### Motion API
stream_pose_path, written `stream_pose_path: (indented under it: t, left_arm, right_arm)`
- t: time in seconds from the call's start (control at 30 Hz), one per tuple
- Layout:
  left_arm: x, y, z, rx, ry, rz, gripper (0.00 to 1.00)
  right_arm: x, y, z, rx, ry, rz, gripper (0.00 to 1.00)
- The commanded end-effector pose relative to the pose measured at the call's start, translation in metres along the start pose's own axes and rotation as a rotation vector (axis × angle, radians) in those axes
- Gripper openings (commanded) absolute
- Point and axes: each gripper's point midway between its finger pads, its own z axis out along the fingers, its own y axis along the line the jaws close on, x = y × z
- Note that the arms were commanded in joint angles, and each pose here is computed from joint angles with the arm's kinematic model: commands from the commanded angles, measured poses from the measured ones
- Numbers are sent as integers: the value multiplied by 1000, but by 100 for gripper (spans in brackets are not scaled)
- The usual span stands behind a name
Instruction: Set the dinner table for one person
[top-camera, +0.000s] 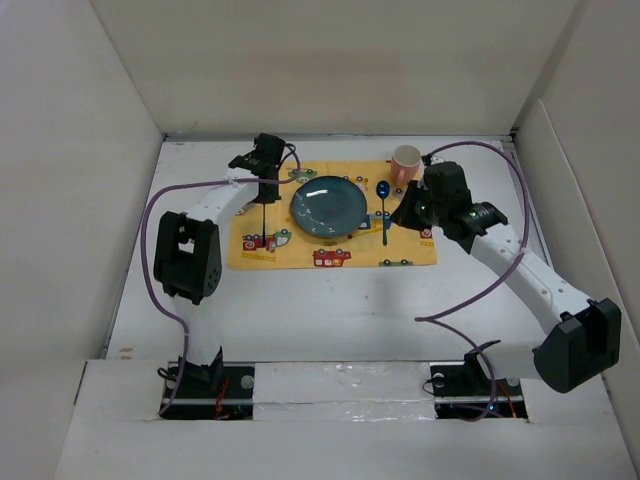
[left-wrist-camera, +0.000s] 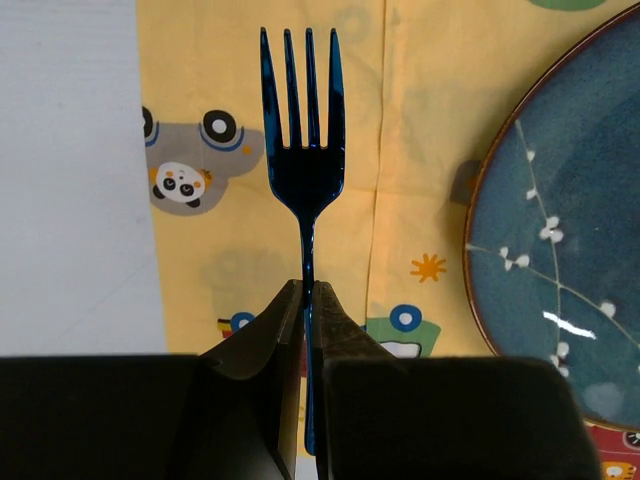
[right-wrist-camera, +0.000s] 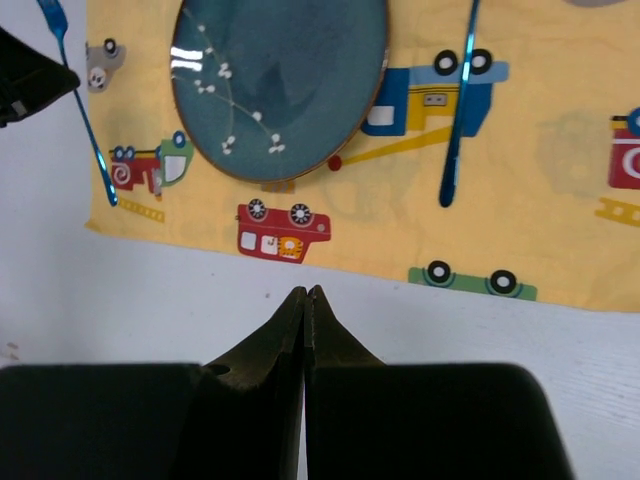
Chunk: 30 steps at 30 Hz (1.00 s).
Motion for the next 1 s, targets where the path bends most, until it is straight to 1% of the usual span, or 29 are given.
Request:
stream_pose_path:
  t: [0.0,0.07,0.1,0.23,0.4,0.47,0.9,0.97]
  left_arm:
    - [-35,-10,-5,54,-103,-14,0]
    - [-35,-15,1,61,-90,-25,0]
    - [-28,-17,11,59,-65,-30,0]
    - [-29,-21,23,50,-56,-44,0]
    - [-24,-23,39,34,-23,-18,0]
    - [-21,-17,48,32,-5,-35,0]
    - [5,-22,70,40,75,-8,0]
    - [3,-20,69,28,71,-12,5]
  right_arm:
    - [-1,-15,-5,49,-18,16,5]
    - [1,-24,-3,81,-13,23,6]
    - [1,-29,-3,94,-14,26,6]
    - [3,-35,-3,110,-2,24,7]
    - [4,-40,-3,126,-1,35,8]
    - [5,-41,-2,129,3,35,8]
    - [1,-47,2,140,12,28,14]
    - [-9,-45,-2,137,-2,23,15]
